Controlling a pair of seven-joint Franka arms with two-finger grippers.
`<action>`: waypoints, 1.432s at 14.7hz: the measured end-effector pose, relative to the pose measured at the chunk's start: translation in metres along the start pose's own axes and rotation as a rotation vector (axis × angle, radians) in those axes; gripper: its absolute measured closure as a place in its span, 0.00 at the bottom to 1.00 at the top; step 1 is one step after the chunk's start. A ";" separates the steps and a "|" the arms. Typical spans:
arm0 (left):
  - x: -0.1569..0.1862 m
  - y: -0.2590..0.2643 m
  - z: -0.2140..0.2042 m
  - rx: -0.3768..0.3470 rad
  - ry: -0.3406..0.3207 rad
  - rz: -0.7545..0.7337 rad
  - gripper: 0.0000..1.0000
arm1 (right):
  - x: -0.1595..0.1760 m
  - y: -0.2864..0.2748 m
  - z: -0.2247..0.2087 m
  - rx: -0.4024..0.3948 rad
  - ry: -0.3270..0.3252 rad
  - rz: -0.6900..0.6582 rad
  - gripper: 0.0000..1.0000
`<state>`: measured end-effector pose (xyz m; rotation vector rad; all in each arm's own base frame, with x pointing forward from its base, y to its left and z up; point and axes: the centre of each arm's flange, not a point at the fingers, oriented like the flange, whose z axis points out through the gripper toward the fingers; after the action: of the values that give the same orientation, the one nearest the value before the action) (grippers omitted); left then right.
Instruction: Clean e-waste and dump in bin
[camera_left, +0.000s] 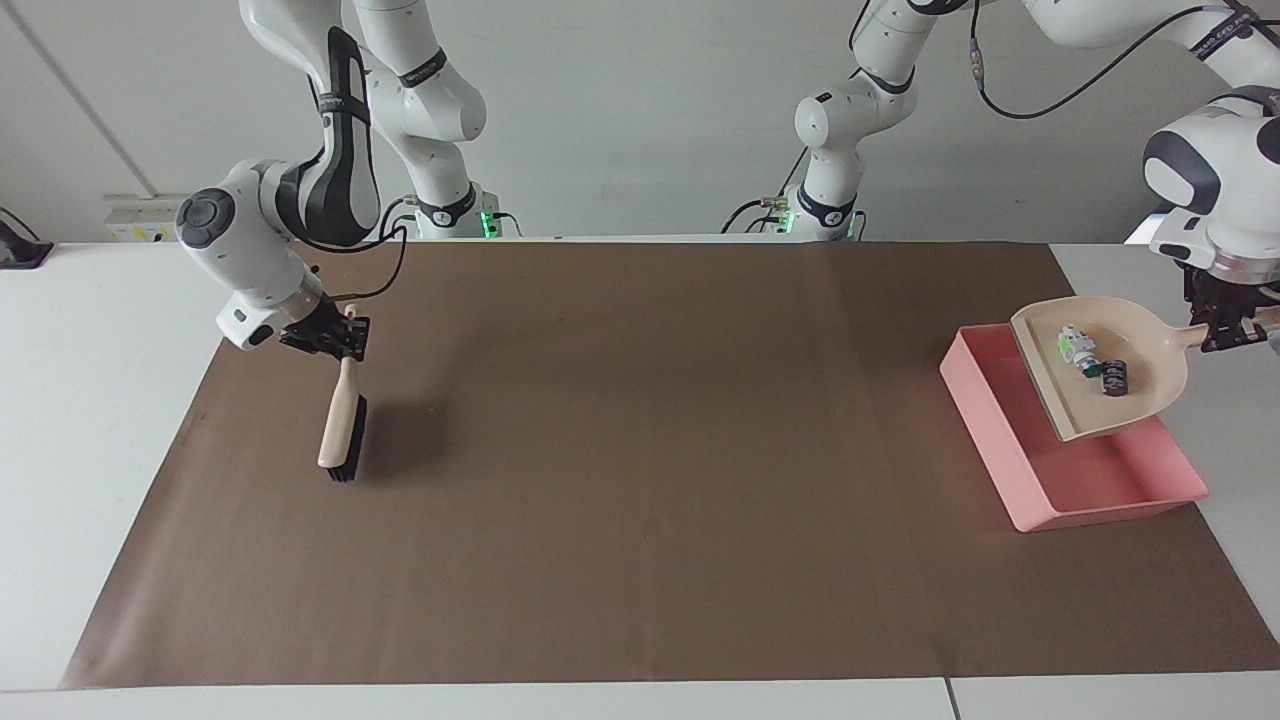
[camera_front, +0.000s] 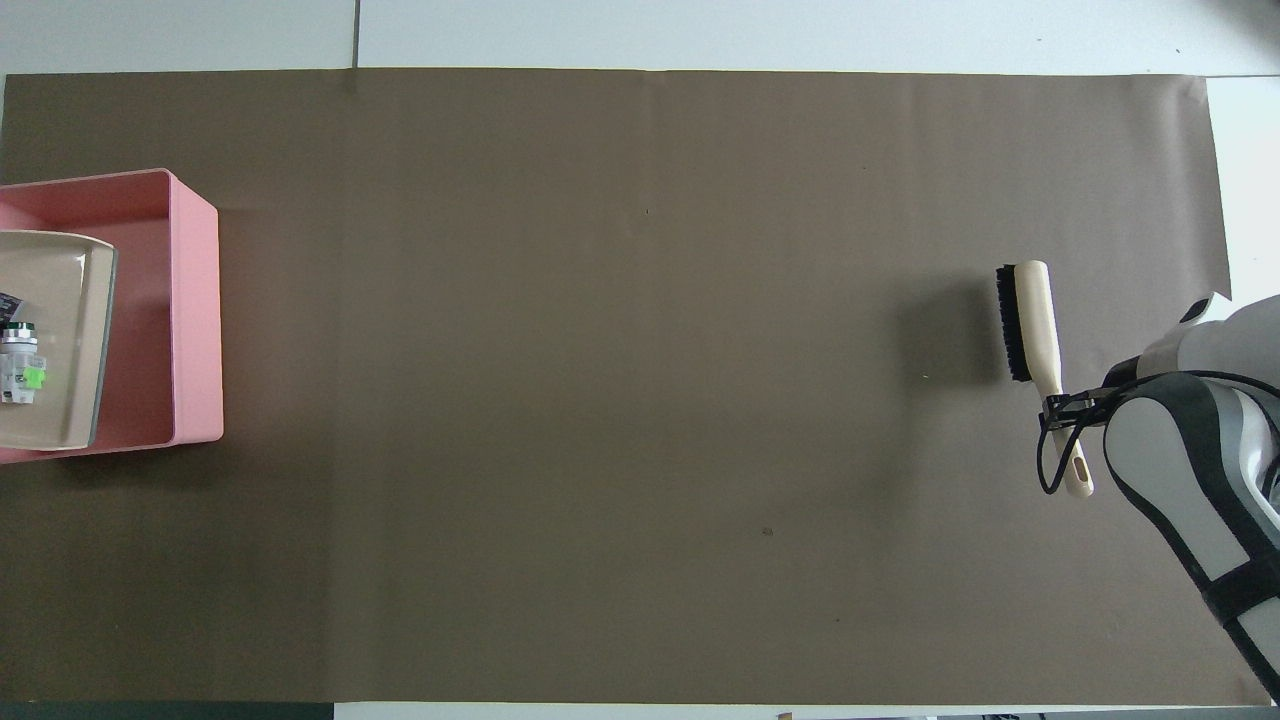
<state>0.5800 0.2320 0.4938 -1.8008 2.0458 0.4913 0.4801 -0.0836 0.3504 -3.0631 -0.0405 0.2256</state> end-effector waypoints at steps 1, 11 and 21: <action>0.006 -0.005 0.003 -0.013 -0.052 -0.002 0.67 | -0.002 0.000 0.002 -0.001 0.001 0.000 0.74; 0.031 -0.033 -0.038 -0.072 -0.401 0.136 0.67 | -0.009 0.000 0.011 -0.024 0.014 0.001 0.74; 0.170 -0.027 -0.117 0.000 -0.016 0.060 0.67 | -0.007 0.000 0.009 -0.030 0.026 -0.001 0.36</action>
<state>0.5819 0.0244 0.5113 -1.7335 2.0943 0.5213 0.4718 -0.0828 0.3430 -3.0953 -0.0442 0.1874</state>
